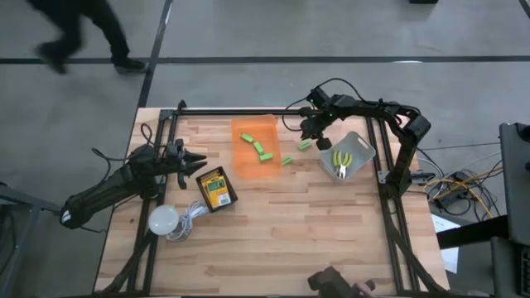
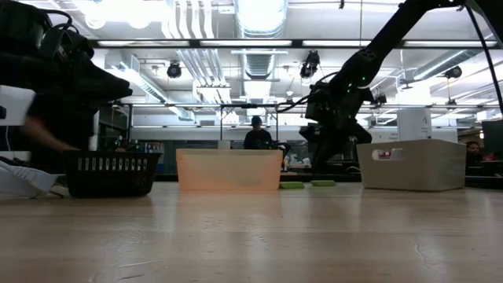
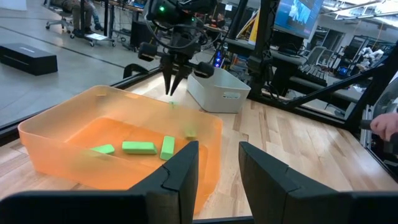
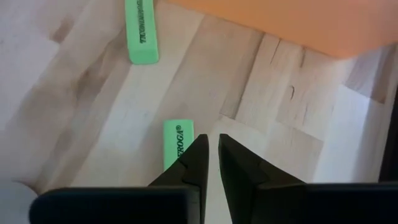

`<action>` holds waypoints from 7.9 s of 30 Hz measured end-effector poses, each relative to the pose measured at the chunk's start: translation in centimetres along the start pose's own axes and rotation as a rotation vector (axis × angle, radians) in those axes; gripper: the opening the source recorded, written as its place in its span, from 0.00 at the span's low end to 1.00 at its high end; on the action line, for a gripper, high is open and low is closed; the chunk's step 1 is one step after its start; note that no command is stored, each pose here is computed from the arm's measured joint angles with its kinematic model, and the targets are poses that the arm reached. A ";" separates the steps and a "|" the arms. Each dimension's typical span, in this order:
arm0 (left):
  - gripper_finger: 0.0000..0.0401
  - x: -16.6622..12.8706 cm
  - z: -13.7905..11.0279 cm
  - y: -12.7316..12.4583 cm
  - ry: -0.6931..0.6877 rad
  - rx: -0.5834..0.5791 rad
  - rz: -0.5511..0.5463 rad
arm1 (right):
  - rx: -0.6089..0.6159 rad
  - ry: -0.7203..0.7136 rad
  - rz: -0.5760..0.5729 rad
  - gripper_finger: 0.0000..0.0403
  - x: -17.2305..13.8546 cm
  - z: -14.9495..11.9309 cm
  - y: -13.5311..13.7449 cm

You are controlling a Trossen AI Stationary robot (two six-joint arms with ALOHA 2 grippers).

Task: Pick & Place School Supplies
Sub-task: Put the green eraser into the orange bin

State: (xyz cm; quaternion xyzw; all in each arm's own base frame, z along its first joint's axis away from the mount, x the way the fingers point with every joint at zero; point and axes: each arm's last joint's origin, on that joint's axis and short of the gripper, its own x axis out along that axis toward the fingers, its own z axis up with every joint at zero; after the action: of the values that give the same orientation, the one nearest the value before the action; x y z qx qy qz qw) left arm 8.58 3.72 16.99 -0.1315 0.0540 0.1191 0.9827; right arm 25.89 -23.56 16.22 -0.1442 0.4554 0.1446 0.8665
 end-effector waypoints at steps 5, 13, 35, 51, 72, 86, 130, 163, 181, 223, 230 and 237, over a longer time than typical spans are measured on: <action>0.30 0.0 0.0 0.0 0.000 0.000 0.000 | -0.187 0.015 -0.018 0.14 -0.2 -0.4 -0.3; 0.30 0.0 0.0 0.0 0.000 0.000 0.000 | -0.214 -0.037 0.032 0.31 0.9 -2.1 -0.7; 0.30 0.0 0.0 0.0 0.000 0.000 0.000 | -0.170 0.011 0.135 0.49 1.6 -2.4 0.3; 0.30 0.0 0.0 0.0 0.000 0.000 0.000 | -0.203 0.140 0.131 0.47 2.6 -1.4 0.4; 0.30 0.0 0.0 0.0 0.000 0.000 0.000 | -0.197 0.144 0.133 0.14 2.5 -1.3 0.3; 0.30 0.0 0.0 0.0 0.000 0.000 0.000 | -0.196 0.151 0.128 0.12 0.0 1.0 -1.6; 0.30 0.0 0.0 0.0 0.000 0.000 0.000 | 0.363 0.296 -0.006 0.57 2.8 4.0 0.3; 0.30 0.0 0.0 0.0 0.000 0.000 0.000 | 0.307 0.318 0.023 0.41 4.8 2.7 0.3; 0.30 0.0 0.0 0.0 0.000 0.000 0.000 | 0.304 0.312 0.018 0.19 4.5 2.9 0.4; 0.30 0.0 0.0 0.0 0.000 0.000 0.000 | 0.337 -0.407 0.022 0.19 1.0 17.1 -1.0; 0.30 0.0 0.0 0.0 0.000 0.000 0.000 | 0.324 -0.444 0.118 0.19 3.4 16.9 -1.0; 0.30 0.0 0.0 0.0 0.000 0.000 0.000 | 0.293 -0.522 0.152 0.19 4.7 16.2 -1.6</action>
State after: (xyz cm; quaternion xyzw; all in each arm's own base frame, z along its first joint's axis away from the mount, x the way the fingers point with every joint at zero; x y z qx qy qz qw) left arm 8.58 3.73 16.98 -0.1316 0.0541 0.1192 0.9826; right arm 41.10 -18.28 21.32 0.0586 0.2427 0.1739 0.9526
